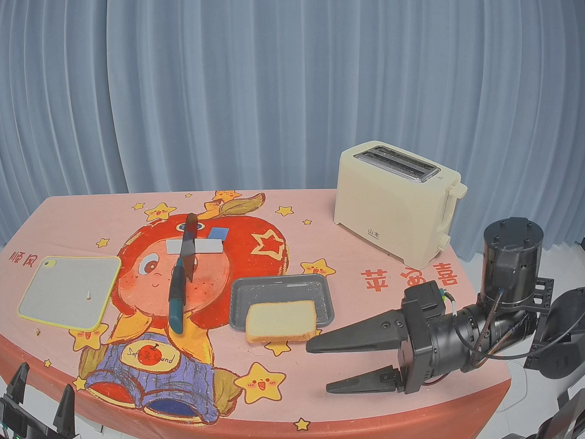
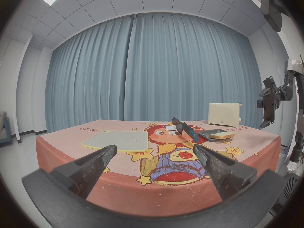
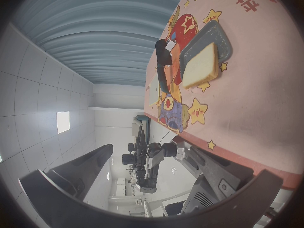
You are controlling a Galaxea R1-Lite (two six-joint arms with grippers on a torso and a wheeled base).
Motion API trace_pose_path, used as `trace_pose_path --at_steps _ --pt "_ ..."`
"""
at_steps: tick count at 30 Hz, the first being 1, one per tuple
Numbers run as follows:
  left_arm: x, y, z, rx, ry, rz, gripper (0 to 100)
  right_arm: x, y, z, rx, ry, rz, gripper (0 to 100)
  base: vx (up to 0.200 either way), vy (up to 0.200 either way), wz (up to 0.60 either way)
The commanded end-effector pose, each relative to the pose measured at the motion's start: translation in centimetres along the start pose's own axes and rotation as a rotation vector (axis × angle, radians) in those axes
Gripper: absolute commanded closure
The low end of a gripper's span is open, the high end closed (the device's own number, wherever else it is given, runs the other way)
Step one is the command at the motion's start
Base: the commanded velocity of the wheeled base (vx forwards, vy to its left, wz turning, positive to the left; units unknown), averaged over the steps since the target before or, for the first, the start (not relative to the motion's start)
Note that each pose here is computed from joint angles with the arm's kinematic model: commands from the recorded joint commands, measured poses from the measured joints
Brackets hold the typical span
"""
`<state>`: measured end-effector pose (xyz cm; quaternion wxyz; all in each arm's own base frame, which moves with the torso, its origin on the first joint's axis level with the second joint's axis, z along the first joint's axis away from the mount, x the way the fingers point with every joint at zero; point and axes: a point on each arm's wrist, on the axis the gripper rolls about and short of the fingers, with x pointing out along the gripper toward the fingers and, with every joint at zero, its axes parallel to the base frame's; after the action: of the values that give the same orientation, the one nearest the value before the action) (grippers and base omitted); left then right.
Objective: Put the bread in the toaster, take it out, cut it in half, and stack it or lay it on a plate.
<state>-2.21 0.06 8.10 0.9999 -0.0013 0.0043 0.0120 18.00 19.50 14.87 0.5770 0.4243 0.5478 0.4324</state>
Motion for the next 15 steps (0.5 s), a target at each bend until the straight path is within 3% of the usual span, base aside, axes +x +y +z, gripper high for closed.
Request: trace_pose_path --at_steps 1,8,15 --pt "0.1 0.0 -0.5 0.000 0.019 0.001 0 0.3 -1.2 0.9 0.031 -0.018 -0.023 0 0.000 0.000 0.00" --pt "0.1 0.0 -0.5 0.000 0.019 0.001 0 0.8 -1.8 1.3 0.045 -0.021 -0.039 0 0.000 0.000 0.00" --pt "0.1 0.0 -0.5 0.000 0.019 0.001 0 1.5 -2.4 2.0 0.039 -0.084 -0.040 0 0.000 0.000 0.00"
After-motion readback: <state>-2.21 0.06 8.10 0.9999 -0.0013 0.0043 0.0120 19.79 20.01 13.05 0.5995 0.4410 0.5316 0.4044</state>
